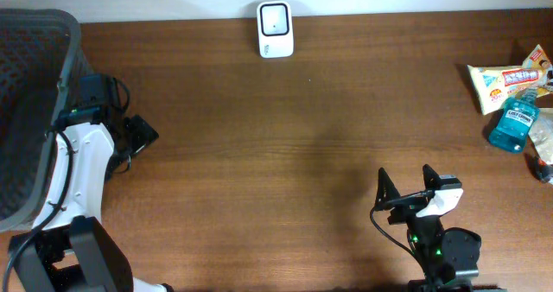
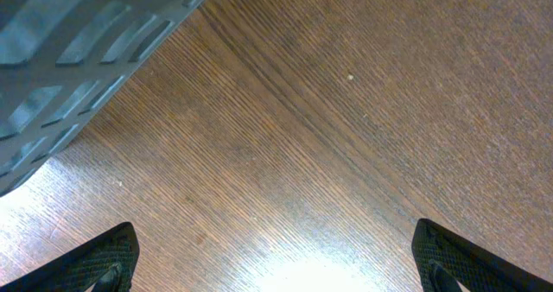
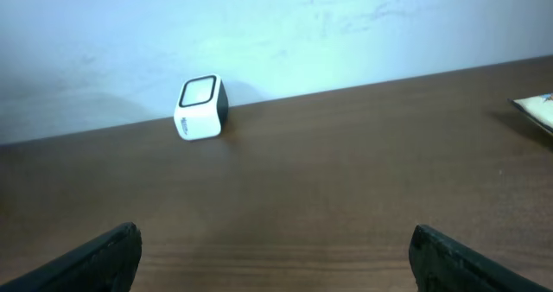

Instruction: Scan the item barcode

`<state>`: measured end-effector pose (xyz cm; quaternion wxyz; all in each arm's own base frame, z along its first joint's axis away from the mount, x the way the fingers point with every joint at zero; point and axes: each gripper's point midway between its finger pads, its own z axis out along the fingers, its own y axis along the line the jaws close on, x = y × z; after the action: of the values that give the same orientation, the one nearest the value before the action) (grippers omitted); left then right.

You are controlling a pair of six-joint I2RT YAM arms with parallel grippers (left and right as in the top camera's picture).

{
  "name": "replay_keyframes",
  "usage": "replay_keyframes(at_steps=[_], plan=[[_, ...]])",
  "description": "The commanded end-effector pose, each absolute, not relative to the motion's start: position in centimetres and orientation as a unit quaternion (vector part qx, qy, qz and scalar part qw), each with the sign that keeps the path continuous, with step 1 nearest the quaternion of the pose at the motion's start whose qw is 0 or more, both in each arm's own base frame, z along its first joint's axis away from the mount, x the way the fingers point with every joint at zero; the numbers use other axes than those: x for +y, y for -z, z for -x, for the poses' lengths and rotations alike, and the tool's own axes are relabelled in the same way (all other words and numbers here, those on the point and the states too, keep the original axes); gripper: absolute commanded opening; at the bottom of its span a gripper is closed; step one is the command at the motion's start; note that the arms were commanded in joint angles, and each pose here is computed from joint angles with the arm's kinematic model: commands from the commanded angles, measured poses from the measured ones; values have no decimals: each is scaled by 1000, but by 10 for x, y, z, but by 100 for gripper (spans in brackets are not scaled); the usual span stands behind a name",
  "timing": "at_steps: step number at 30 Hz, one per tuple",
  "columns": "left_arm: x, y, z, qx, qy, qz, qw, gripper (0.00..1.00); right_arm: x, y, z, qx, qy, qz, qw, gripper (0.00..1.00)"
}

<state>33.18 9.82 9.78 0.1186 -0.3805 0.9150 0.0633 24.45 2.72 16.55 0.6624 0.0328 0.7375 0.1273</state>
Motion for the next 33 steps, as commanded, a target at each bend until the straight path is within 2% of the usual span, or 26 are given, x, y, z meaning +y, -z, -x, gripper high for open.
replay_keyframes(at_steps=[1, 18, 24, 33], plan=[[101, -95, -330, 913, -66, 385, 115, 99, 23, -172, -243, 722, -116, -35, 681, 99], [101, -95, -330, 913, -66, 385, 115, 99, 22, -179, -246, 700, -96, -17, 707, 99], [101, -95, -330, 913, -66, 385, 115, 99, 21, -156, -245, 734, -73, -1, 676, 98], [101, -95, -330, 913, -66, 385, 115, 99, 21, -157, -245, 732, -64, 8, 678, 99]])
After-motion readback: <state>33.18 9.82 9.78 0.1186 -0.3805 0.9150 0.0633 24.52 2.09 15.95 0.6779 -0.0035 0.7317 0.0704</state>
